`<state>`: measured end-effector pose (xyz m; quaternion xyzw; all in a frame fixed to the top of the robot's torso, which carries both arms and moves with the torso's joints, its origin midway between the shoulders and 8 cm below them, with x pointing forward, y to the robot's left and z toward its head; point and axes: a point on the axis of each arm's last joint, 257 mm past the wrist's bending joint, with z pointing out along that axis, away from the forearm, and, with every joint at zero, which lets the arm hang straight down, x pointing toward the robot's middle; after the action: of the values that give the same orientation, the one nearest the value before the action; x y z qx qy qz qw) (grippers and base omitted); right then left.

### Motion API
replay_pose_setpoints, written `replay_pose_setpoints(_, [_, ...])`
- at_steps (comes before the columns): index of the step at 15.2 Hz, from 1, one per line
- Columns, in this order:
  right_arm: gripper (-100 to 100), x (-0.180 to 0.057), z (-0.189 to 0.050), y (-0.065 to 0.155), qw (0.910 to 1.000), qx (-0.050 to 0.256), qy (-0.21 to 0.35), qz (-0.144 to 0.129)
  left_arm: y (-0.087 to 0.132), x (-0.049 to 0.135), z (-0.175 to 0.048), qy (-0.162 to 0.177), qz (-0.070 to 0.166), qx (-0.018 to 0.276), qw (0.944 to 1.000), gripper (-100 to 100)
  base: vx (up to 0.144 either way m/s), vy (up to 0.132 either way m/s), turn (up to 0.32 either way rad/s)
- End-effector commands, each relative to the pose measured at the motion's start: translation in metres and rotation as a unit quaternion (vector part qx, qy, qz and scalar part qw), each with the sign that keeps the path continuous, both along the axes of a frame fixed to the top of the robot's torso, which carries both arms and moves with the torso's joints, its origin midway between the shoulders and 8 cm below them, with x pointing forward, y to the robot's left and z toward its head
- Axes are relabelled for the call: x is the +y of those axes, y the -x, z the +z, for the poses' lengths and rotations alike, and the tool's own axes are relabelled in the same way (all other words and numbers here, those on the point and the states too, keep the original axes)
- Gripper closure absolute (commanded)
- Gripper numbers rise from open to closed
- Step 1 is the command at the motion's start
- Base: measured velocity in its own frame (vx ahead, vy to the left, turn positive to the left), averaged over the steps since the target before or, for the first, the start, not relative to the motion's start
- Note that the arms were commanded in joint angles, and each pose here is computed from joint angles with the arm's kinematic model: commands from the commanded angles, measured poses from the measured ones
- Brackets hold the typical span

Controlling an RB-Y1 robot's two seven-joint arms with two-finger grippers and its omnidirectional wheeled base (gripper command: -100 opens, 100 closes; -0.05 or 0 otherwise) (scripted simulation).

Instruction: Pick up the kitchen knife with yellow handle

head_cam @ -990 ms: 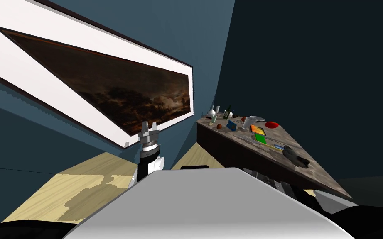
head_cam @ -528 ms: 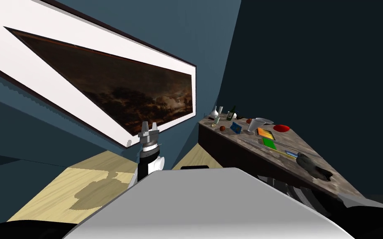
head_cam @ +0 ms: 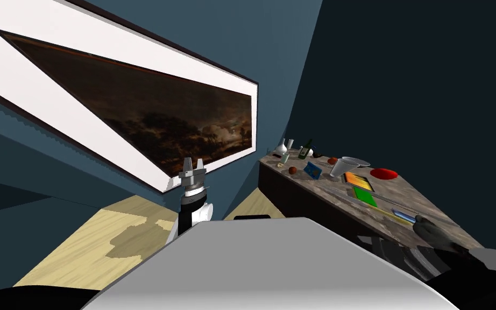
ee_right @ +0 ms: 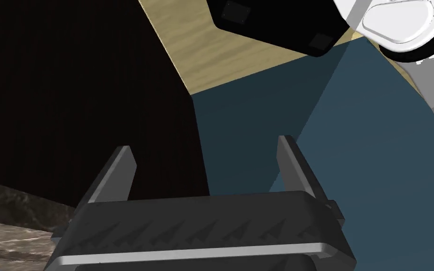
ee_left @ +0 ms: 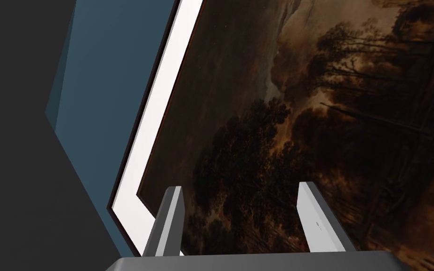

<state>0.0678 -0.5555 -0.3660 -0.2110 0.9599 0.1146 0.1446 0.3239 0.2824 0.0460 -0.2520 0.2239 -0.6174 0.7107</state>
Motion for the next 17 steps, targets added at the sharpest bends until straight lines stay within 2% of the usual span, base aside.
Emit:
replay_pose_setpoints(1, [-100,-0.019,0.009,0.004,0.9996,0.013,0.021,0.011,0.000,0.000,0.000,0.000,0.000,0.000,1.0000,0,0.091,-0.066,0.092])
replay_pose_setpoints(2, [-100,-0.037,0.016,0.009,0.9985,0.026,0.043,0.021,0.000,0.000,0.000,0.000,0.000,0.000,1.0000,0,0.101,-0.070,0.123])
replay_pose_setpoints(3, [-100,-0.038,0.017,0.008,0.9985,0.027,0.044,0.021,0.000,0.000,0.000,0.000,0.000,0.000,1.0000,0,0.105,-0.067,0.097])
replay_pose_setpoints(4, [-100,-0.055,0.025,0.011,0.9967,0.038,0.065,0.030,0.000,0.000,0.000,0.000,0.000,0.000,1.0000,0,0.107,-0.083,0.106])
replay_pose_setpoints(5, [-100,-0.055,0.025,0.011,0.9967,0.038,0.065,0.030,0.000,0.000,0.000,0.000,0.000,0.000,1.0000,0,0.104,-0.085,0.097])
replay_pose_setpoints(6, [-100,-0.071,0.033,0.012,0.9946,0.047,0.084,0.038,0.000,0.000,0.000,0.000,0.000,0.000,1.0000,0,0.098,-0.091,0.094])
replay_pose_setpoints(7, [-100,-0.085,0.041,0.012,0.9923,0.054,0.101,0.045,0.000,0.000,0.000,0.000,0.000,0.000,1.0000,0,0.144,-0.128,0.153])
replay_pose_setpoints(8, [-100,-0.085,0.041,0.012,0.9923,0.054,0.101,0.045,0.000,0.000,0.000,0.000,0.000,0.000,1.0000,0,0.141,-0.147,0.135])
replay_pose_setpoints(11, [-100,-0.115,0.059,0.009,0.9862,0.067,0.139,0.059,0.000,0.000,0.000,0.000,0.000,0.000,1.0000,0,0.164,-0.171,0.134])
replay_pose_setpoints(12, [-100,-0.120,0.062,0.008,0.9850,0.069,0.146,0.061,0.000,0.000,0.000,0.000,0.000,0.000,1.0000,0,0.156,-0.182,0.126])
replay_pose_setpoints(13, [-100,-0.111,0.058,0.011,0.9870,0.066,0.135,0.058,0.000,0.000,0.000,0.000,0.000,0.000,1.0000,0,0.087,-0.115,0.061])
replay_pose_setpoints(16, [-100,-0.115,0.045,0.022,0.9867,0.059,0.143,0.049,0.000,0.000,0.000,0.000,0.000,0.000,1.0000,0,-0.002,0.005,0.084])
replay_pose_setpoints(17, [-100,-0.115,0.049,0.017,0.9868,0.060,0.141,0.052,0.000,0.000,0.000,0.000,0.000,0.000,1.0000,0,-0.015,0.024,0.017])
